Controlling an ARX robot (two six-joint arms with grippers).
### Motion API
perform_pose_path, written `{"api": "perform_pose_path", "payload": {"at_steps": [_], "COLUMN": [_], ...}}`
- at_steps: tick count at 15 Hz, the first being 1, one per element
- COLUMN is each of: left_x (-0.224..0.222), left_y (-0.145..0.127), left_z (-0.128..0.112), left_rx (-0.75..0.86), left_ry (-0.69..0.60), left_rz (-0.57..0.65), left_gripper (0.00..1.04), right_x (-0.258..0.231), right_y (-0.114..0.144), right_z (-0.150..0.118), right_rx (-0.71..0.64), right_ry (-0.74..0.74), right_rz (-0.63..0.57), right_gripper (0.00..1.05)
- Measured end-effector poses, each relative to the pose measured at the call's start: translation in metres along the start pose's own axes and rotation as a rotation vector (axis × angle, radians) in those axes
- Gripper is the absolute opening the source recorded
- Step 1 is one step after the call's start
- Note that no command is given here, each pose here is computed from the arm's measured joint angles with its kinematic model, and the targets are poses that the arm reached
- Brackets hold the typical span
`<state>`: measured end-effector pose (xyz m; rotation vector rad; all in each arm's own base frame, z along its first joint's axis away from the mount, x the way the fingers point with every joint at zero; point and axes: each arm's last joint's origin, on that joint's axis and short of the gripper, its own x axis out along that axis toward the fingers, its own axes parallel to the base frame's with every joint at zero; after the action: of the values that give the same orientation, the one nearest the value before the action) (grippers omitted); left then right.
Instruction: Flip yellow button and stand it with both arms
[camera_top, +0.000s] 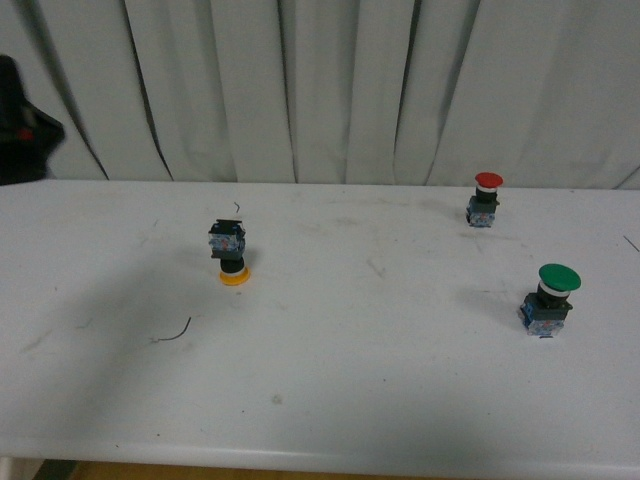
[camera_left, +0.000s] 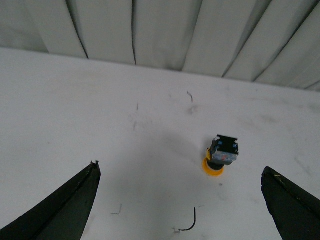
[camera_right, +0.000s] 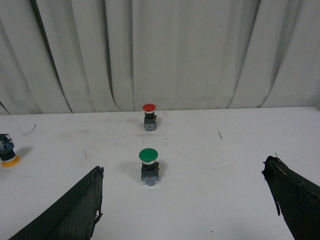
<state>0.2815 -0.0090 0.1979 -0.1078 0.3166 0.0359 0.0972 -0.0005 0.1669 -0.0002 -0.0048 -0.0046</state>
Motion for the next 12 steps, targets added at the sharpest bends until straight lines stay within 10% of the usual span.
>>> {"api": "perform_pose_path", "payload": {"at_steps": [5, 12], "left_x": [0.122, 0.156], "left_y": [-0.034, -0.073], "left_z": [0.01, -0.013], "left_rx": [0.034, 0.173], "left_ry": [0.237, 0.409], "left_rz": [-0.108, -0.292], "left_gripper": [0.98, 0.98], "right_x": [0.0, 0.0], "right_y": [0.0, 0.0], "right_z": [0.0, 0.0], "right_rx": [0.0, 0.0], "right_ry": [0.0, 0.0], "right_rz": [0.0, 0.0], "right_gripper": [0.98, 0.98]}}
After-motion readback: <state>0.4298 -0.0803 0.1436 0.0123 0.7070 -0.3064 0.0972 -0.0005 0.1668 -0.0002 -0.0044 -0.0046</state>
